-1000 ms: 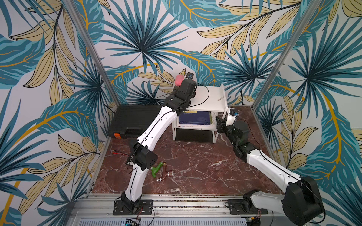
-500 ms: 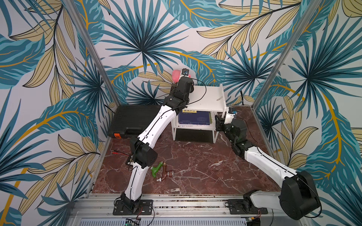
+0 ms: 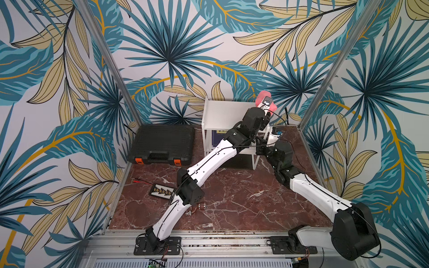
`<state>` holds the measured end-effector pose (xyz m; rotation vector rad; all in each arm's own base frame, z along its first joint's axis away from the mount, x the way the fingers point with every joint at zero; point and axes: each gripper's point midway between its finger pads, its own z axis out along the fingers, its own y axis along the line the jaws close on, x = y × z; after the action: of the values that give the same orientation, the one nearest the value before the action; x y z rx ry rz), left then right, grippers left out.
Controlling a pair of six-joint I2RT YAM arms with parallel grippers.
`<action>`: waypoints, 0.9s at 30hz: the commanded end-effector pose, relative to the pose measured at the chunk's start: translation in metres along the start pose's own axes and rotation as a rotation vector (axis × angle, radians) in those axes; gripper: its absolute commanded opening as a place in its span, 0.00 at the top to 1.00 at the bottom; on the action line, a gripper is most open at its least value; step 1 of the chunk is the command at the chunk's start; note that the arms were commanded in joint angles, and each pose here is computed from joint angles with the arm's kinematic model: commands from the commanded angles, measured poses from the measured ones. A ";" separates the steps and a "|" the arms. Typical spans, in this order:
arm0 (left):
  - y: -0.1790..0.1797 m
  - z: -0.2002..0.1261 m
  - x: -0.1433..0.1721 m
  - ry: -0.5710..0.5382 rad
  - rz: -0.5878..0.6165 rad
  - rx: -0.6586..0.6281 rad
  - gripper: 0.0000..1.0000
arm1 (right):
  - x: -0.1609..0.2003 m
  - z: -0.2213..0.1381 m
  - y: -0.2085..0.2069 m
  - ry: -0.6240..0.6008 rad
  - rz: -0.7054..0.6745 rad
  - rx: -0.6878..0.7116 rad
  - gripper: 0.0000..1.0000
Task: Wipe the bookshelf clean with a cloth
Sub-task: Wipe the dust from the shelf.
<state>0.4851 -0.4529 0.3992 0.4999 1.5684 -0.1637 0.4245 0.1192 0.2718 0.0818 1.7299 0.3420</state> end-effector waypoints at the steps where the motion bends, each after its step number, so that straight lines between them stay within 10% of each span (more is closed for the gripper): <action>1: 0.034 0.024 0.071 0.180 0.084 -0.102 1.00 | 0.011 0.005 0.015 0.041 -0.091 -0.058 0.68; 9: 0.170 0.021 0.067 0.211 0.008 -0.323 1.00 | 0.014 0.004 0.017 0.048 -0.081 -0.076 0.68; 19: 0.047 -0.058 0.016 0.173 -0.077 0.221 1.00 | 0.015 0.005 0.014 0.049 -0.081 -0.057 0.71; 27: 0.171 -0.112 0.071 0.359 -0.035 -0.231 1.00 | 0.016 0.004 0.014 0.046 -0.073 -0.061 0.69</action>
<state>0.4469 -0.3014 0.3842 0.4839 1.8428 -0.0933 0.4241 0.1239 0.2722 0.0692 1.7296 0.3623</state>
